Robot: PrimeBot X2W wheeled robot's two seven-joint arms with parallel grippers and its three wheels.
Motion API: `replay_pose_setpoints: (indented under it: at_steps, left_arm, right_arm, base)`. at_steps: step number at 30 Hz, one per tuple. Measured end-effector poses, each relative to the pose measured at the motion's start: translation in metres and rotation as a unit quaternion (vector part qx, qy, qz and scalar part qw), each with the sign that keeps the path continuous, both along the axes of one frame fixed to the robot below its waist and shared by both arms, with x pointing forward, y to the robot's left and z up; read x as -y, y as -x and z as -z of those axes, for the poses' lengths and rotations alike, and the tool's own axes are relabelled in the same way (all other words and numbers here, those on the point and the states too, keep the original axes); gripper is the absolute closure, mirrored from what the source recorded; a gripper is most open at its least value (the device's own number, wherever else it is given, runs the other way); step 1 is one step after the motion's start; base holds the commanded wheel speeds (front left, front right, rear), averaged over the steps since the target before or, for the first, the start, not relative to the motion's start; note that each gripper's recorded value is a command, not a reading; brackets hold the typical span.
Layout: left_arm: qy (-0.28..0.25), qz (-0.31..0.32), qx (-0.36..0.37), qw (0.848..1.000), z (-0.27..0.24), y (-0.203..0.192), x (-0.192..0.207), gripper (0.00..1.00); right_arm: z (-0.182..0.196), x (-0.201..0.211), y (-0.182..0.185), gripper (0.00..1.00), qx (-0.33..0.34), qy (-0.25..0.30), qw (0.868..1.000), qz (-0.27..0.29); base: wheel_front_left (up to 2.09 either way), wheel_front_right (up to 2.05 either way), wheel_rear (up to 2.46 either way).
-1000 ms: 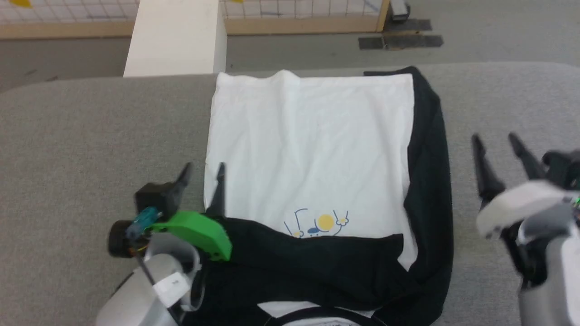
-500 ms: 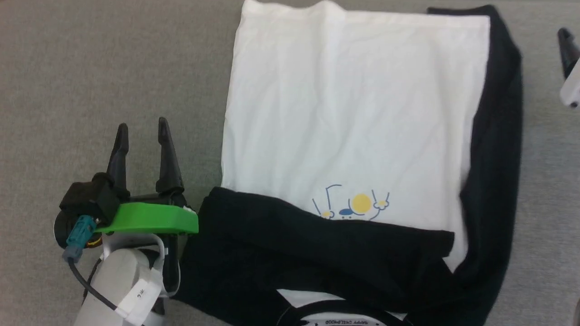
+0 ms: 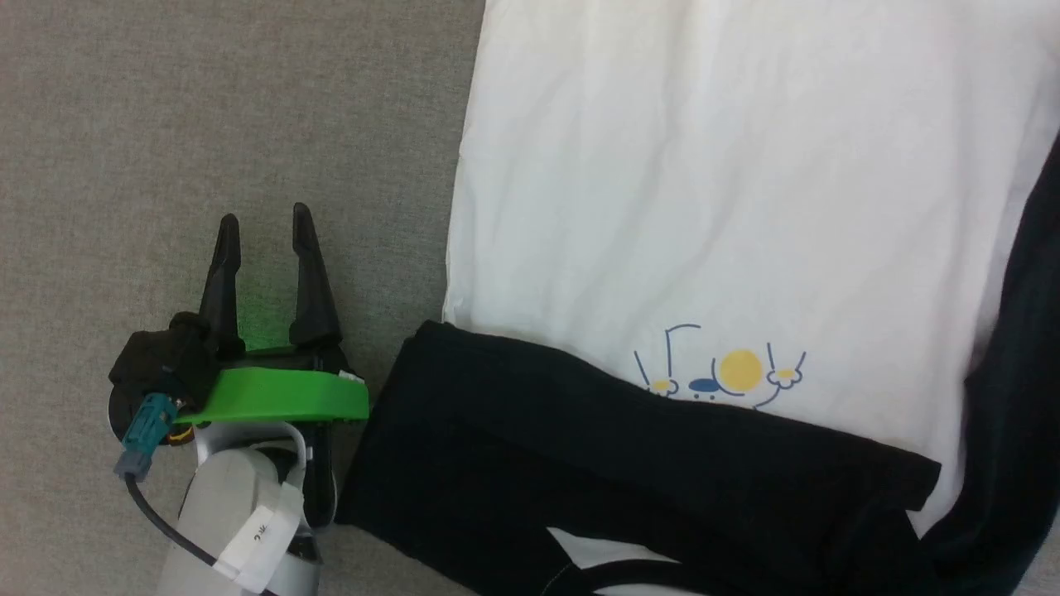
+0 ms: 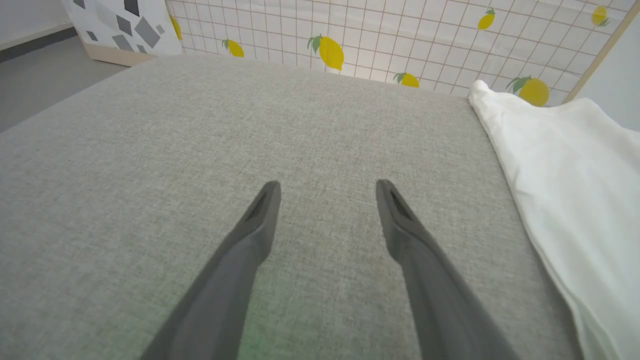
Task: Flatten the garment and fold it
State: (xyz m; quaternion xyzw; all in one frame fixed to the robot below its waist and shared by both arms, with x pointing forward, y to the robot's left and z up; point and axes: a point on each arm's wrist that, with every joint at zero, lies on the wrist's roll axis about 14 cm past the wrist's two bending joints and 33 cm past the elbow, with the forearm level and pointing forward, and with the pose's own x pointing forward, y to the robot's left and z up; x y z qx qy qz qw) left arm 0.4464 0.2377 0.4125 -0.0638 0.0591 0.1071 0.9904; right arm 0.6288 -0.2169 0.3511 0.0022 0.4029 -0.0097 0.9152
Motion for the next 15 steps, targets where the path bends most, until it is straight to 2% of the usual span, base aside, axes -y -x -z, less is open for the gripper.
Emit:
replay_pose_setpoints:
  at_steps: [1,3,4,10,15]
  left_arm:
    - [0.000,-0.001,-0.004,1.000,0.003,0.001,-0.002,0.00]
    - [0.001,-0.003,-0.010,1.000,0.007,0.003,-0.004,0.00]
    - [-0.001,-0.003,-0.012,1.000,0.009,0.003,-0.005,0.00]
    - [-0.010,0.009,-0.005,1.000,0.003,0.003,-0.002,0.00]
    - [-0.007,0.012,0.009,1.000,-0.009,0.005,0.000,0.00]
  right_arm:
    - [0.002,-0.002,-0.002,0.55,-0.002,-0.009,1.000,0.003]
    - [0.006,-0.006,-0.004,0.94,-0.011,-0.014,1.000,0.000]
    - [0.007,-0.009,-0.004,1.00,-0.014,-0.011,1.000,-0.006]
    - [-0.002,0.001,0.003,1.00,0.012,-0.003,1.000,-0.008]
    - [-0.012,0.033,0.027,1.00,0.047,0.004,0.998,0.028]
  base:
    - [0.00,0.00,0.00]
    - [0.00,0.00,0.00]
    - [0.00,0.00,0.00]
    - [0.00,0.00,0.00]
    - [0.00,0.00,0.00]
